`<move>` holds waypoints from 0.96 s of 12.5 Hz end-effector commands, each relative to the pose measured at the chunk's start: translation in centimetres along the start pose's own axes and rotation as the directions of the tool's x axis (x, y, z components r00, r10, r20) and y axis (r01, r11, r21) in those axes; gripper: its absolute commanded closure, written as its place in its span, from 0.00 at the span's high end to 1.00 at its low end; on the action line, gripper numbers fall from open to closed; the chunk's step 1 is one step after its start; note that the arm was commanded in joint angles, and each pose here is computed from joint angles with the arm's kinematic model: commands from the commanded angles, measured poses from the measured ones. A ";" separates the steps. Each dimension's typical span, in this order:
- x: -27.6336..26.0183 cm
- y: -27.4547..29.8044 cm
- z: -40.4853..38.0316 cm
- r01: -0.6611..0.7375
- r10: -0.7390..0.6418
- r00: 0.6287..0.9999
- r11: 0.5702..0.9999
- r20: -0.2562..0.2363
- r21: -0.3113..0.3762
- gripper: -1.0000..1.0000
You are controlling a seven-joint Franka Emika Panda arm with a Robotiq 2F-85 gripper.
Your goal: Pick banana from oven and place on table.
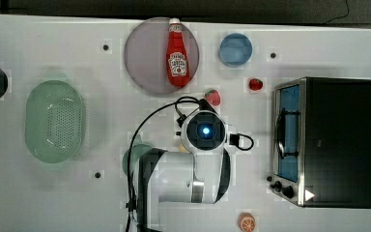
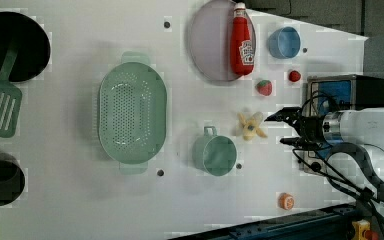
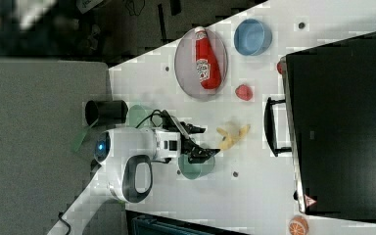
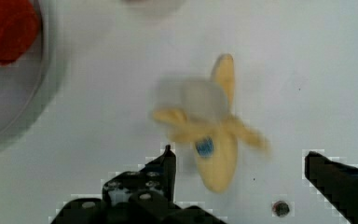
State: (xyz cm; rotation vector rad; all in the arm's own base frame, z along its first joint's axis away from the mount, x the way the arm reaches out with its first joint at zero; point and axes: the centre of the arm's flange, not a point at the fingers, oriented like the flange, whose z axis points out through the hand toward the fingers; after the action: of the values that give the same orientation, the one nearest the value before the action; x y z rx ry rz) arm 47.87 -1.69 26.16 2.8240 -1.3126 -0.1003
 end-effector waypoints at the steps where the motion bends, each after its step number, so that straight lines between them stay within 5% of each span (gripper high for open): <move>1: 2.6 -1.0 -6.6 -0.042 0.054 0.993 0.992 -0.105 0.117 1.00; 4: 3.3 -1.8 -15.6 -0.023 0.058 0.983 0.979 -0.172 0.204 1.00; 9: 0.9 1.2 -29.1 -0.033 0.043 0.995 0.993 -0.086 0.111 1.00; 12: -0.6 2.8 -35.7 -0.029 0.039 0.995 0.994 -0.091 0.106 1.00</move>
State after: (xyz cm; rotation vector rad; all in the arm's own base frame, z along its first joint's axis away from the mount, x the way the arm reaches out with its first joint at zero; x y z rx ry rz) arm 47.79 -3.33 63.40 2.8982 -1.3823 0.1755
